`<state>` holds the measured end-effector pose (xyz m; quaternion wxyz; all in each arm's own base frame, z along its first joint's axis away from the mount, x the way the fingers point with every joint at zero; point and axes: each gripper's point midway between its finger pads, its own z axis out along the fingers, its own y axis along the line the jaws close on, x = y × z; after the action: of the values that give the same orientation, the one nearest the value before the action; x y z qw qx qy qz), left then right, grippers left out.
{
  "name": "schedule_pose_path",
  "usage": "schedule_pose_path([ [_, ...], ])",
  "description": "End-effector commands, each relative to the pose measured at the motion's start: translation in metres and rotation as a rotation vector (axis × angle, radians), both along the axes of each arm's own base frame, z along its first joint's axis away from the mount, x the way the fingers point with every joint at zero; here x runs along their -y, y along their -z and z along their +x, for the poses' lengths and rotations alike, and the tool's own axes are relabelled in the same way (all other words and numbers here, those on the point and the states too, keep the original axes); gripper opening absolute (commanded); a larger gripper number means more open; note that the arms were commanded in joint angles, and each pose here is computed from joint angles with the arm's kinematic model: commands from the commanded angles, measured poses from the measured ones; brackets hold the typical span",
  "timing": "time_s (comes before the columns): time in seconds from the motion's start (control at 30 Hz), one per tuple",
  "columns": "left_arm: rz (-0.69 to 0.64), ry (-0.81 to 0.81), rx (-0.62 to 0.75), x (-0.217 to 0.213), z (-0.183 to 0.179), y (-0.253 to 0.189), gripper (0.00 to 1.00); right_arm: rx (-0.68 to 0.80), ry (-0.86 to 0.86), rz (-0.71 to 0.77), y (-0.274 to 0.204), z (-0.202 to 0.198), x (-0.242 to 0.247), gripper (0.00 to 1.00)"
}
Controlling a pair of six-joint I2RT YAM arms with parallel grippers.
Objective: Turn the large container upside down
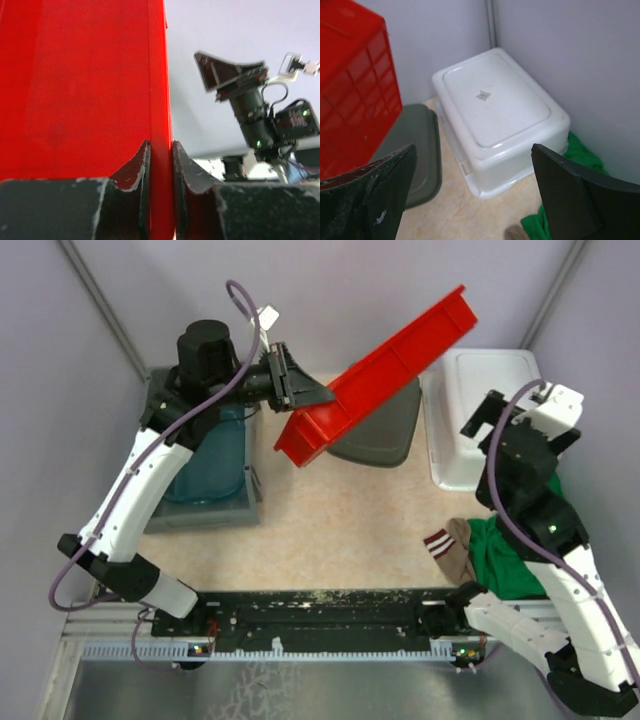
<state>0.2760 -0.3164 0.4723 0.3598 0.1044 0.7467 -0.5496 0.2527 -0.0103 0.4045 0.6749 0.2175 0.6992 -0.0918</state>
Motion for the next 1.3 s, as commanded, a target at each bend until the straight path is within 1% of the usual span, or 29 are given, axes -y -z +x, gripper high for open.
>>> schedule_pose_path([
  [0.0,-0.215,0.259,0.096,0.007,-0.051,-0.049,0.00,0.082,0.124,-0.088,-0.056,-0.031,0.038,0.97],
  [0.1,-0.251,0.386,0.030,0.007,-0.075,-0.033,0.00,0.124,0.145,-0.104,-0.080,-0.042,0.048,0.97],
  [0.23,-0.269,0.478,-0.025,0.000,-0.099,-0.015,0.00,0.121,0.150,-0.138,-0.093,-0.044,0.051,0.97],
  [0.43,-0.192,0.520,-0.100,-0.011,-0.119,0.007,0.00,0.084,0.123,-0.151,-0.089,-0.036,0.044,0.97],
  [0.57,-0.170,0.573,-0.198,-0.016,-0.131,0.027,0.00,0.060,0.090,-0.152,-0.079,-0.028,0.035,0.97],
  [0.67,-0.154,0.643,-0.285,-0.023,-0.144,0.042,0.00,0.031,0.073,-0.161,-0.072,-0.022,0.030,0.97],
  [0.77,-0.139,0.652,-0.348,-0.032,-0.148,0.055,0.00,0.003,0.053,-0.177,-0.067,-0.017,0.025,0.97],
  [0.87,-0.132,0.626,-0.383,-0.040,-0.147,0.066,0.00,-0.017,0.024,-0.185,-0.064,-0.012,0.019,0.97],
  [0.93,-0.136,0.563,-0.401,-0.047,-0.138,0.072,0.00,-0.039,-0.002,-0.190,-0.059,-0.007,0.013,0.97],
  [1.13,-0.200,0.296,-0.493,-0.079,-0.104,0.087,0.00,-0.091,-0.044,-0.186,-0.043,0.001,0.002,0.97],
  [1.23,-0.247,0.170,-0.555,-0.083,-0.092,0.095,0.00,-0.098,-0.065,-0.172,-0.038,0.005,-0.004,0.97],
  [1.27,-0.265,0.152,-0.585,-0.084,-0.091,0.098,0.00,-0.099,-0.077,-0.166,-0.036,0.006,-0.006,0.97],
])
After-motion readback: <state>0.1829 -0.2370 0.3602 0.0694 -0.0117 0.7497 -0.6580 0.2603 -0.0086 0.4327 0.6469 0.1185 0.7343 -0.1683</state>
